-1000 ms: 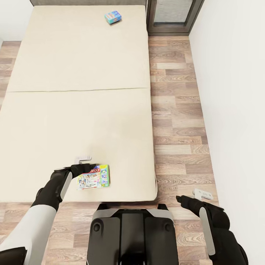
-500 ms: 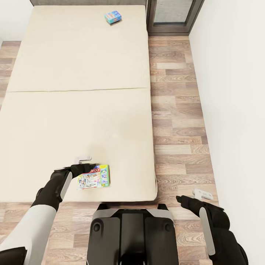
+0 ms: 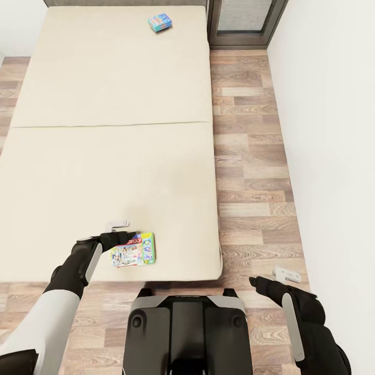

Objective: Put all the toys in the child's room - the three board games (two on the bed and one on the table), the two jigsaw puzzles on the table, and the tennis ball on the table - inside the toy box on the table in the child's room.

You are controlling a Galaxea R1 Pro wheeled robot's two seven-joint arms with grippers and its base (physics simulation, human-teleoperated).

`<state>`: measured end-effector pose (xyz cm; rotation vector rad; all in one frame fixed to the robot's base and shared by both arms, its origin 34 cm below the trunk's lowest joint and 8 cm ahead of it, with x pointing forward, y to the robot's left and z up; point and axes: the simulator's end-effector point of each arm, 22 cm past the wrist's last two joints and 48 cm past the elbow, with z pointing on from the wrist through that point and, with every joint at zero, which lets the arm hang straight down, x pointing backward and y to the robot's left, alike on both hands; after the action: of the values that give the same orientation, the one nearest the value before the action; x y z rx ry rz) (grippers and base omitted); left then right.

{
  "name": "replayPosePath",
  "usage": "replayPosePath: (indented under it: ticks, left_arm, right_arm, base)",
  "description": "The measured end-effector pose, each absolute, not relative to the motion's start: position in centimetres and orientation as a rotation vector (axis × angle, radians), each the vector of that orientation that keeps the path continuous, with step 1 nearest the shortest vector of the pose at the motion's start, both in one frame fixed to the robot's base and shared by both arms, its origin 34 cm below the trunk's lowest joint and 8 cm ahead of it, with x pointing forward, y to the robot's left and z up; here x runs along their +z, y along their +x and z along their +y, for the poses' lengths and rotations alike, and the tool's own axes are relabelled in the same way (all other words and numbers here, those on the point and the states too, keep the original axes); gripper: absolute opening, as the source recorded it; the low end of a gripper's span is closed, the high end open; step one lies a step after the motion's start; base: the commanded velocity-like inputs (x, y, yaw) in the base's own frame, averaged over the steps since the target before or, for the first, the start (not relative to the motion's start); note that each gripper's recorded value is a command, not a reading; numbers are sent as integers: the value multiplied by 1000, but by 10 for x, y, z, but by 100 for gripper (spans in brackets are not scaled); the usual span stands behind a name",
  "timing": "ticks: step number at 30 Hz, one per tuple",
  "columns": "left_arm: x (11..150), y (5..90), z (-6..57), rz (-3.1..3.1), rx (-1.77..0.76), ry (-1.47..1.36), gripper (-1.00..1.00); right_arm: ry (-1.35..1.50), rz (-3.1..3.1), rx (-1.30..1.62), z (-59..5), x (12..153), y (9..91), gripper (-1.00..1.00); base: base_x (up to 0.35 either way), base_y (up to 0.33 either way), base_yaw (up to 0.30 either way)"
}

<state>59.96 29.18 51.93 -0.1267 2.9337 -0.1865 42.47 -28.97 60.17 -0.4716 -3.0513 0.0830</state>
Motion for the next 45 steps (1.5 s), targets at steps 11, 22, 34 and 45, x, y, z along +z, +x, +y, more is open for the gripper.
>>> replayPosePath:
  ticks: [11,22,34,45]
  left_arm:
    - [519,600,292,2933,-187,-126,100]
    - [519,600,292,2932,-189,-126,100]
    - [520,600,291,2931,-190,-126,100]
    - [520,600,291,2931,-192,-125,100]
  right_arm:
    - [-469,-3051,86,-290,602,424,100]
    - [-460,-3052,95,-291,602,424,100]
    - [-460,-3052,96,-291,602,424,100]
    - [-458,-3044,94,-290,600,421,100]
  base:
    - [-53,0,0]
    - [-9,0,0]
    - [-27,0,0]
    - [-54,0,0]
